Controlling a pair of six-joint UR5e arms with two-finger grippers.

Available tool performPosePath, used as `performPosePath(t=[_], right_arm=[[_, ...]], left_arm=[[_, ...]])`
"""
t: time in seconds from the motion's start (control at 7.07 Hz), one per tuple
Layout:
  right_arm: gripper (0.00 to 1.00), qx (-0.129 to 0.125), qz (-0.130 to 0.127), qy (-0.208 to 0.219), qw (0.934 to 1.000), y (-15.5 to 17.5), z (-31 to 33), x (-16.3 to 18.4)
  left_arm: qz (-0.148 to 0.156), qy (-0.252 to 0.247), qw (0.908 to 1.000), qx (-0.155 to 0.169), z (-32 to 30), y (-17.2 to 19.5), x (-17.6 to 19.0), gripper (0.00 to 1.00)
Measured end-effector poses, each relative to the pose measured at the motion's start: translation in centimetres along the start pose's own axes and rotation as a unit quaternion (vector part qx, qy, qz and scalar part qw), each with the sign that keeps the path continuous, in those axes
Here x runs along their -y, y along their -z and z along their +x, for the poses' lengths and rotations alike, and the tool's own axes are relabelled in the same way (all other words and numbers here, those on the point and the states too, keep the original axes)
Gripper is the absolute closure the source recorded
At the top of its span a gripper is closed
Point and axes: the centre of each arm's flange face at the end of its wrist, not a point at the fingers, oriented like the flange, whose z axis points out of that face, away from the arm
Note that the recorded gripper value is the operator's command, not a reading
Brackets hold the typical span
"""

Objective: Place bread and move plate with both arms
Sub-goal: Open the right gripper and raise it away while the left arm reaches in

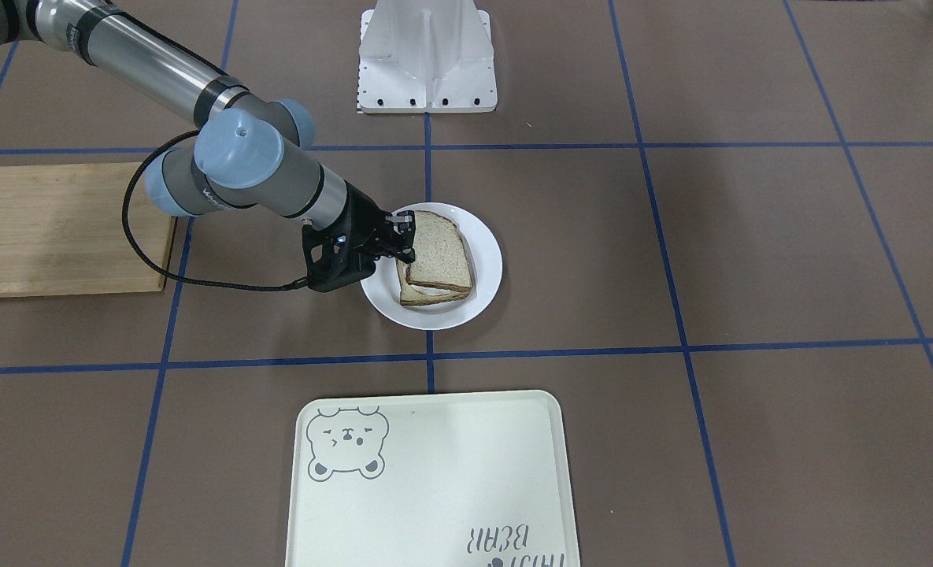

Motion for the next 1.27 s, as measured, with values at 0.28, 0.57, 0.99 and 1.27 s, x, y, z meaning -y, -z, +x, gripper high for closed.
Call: performPosePath(t=[0.28,0.57,0.99,1.27], right_arm=[[0.0,-0.002,0.001,-0.004,1.0,0.0,0.2,0.1],[0.0,-0.002,0.003,-0.008,1.0,1.0,1.1,0.6],[0.0,-0.018,0.01,-0.045,0.9988,7.3,8.7,2.9],[0.0,-0.04,0.025,-0.048,0.9978,12.1,14.1,5.2]], left_arm=[[-0.008,-0.007,0.9999,-0.001,0.7,-0.8,-0.2,0.01],[-0.033,-0.005,0.9991,-0.025,3.2,-3.0,-0.7,0.02],[-0.066,0.038,0.9928,-0.092,13.6,-9.2,-3.1,0.02],[-0.086,0.085,0.9812,-0.151,23.8,-14.2,-4.8,0.02]])
